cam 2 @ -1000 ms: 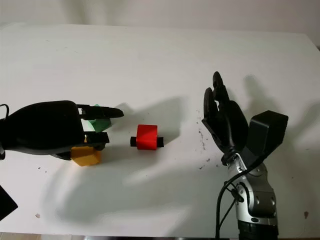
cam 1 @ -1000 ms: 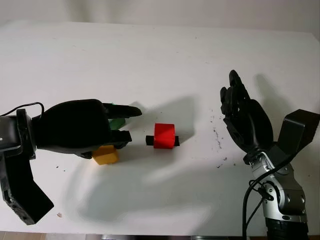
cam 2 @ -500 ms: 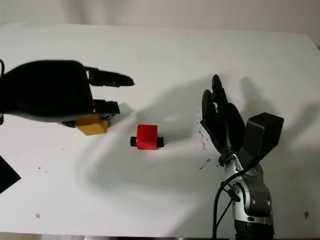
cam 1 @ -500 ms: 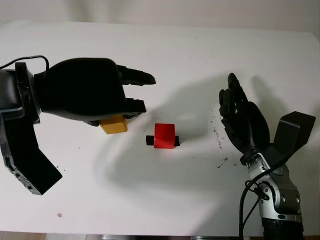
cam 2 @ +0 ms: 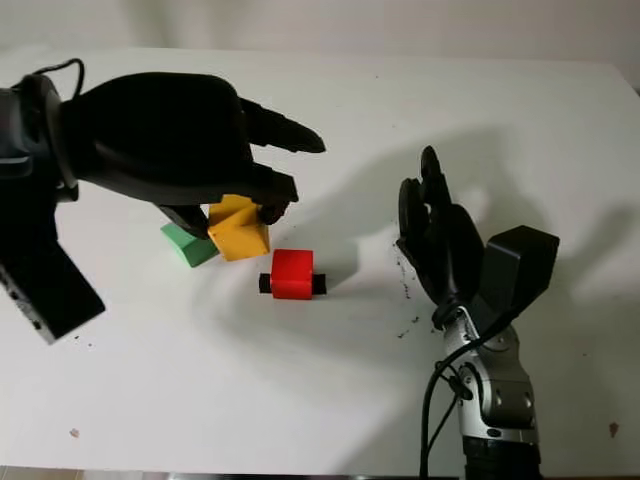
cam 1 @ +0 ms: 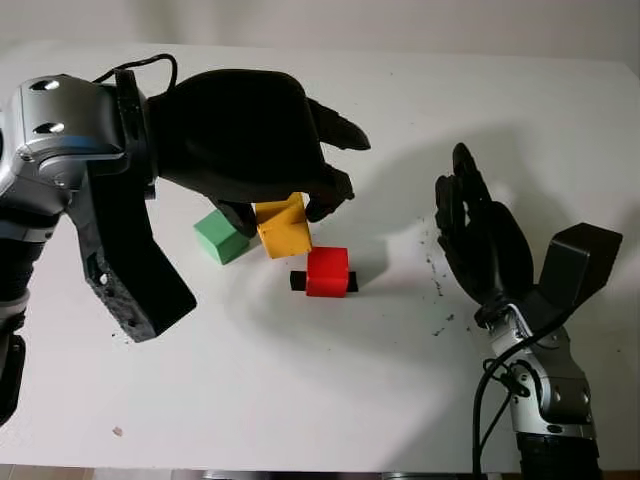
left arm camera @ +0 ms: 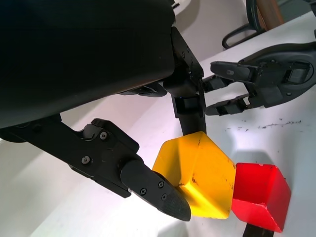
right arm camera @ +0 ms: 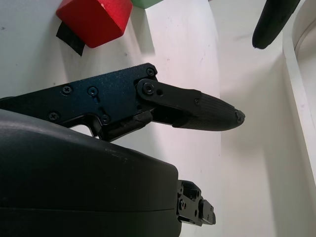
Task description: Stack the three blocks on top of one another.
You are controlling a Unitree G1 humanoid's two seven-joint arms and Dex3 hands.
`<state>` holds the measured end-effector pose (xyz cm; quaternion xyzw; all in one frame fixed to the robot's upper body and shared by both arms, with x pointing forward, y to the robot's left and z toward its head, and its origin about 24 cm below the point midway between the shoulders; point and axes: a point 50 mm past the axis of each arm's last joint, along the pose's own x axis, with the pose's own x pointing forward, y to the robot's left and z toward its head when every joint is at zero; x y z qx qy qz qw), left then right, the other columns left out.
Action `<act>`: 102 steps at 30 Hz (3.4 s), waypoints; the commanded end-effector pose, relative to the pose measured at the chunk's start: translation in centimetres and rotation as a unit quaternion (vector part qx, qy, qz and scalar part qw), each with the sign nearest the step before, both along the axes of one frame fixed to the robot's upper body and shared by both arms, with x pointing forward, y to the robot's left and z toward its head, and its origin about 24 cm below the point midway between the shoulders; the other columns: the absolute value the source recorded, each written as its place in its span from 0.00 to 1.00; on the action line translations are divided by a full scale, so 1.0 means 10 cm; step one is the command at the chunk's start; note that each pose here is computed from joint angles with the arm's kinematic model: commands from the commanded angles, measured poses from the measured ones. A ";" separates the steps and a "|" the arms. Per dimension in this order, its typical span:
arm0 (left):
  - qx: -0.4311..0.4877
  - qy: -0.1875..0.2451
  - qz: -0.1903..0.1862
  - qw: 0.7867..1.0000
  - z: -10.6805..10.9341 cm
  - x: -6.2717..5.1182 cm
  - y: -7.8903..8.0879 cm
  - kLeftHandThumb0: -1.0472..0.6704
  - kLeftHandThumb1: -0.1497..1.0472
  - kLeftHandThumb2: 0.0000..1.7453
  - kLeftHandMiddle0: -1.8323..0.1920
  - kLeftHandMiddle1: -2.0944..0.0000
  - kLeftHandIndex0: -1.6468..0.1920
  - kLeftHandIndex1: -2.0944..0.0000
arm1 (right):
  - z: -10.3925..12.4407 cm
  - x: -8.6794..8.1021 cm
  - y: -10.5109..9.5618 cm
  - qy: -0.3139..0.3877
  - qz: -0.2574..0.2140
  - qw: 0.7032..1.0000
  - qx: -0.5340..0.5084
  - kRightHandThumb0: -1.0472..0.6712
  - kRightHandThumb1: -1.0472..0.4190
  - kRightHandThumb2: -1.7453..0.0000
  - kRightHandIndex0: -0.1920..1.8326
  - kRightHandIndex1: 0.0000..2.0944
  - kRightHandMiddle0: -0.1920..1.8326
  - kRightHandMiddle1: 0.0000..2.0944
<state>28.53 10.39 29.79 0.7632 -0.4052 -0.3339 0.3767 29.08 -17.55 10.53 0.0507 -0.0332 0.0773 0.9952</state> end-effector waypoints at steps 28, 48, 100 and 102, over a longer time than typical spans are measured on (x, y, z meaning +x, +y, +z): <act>0.028 0.011 -0.028 0.999 -0.03 0.01 -0.24 0.37 0.86 0.03 0.82 0.99 0.72 0.34 | 0.03 -0.04 0.03 -0.011 -0.013 1.000 0.007 0.22 0.00 0.65 0.00 0.00 0.00 0.00; -0.059 0.103 0.226 0.967 -0.11 -0.12 0.89 0.09 0.96 0.03 1.00 0.99 0.82 0.98 | 0.03 -0.02 0.00 -0.005 -0.006 1.000 0.011 0.22 0.00 0.65 0.00 0.00 0.00 0.00; -0.079 0.133 0.191 0.969 -1.03 0.01 0.85 0.27 0.85 0.04 0.88 0.97 0.69 0.50 | 0.06 -0.06 -0.10 0.003 0.008 1.000 -0.011 0.23 0.00 0.62 0.00 0.00 0.00 0.00; -0.081 0.140 0.191 0.968 -1.05 0.01 0.85 0.28 0.86 0.03 0.87 0.97 0.68 0.47 | 0.06 -0.06 -0.10 0.003 0.007 1.000 -0.009 0.23 0.00 0.62 0.00 0.00 0.00 0.00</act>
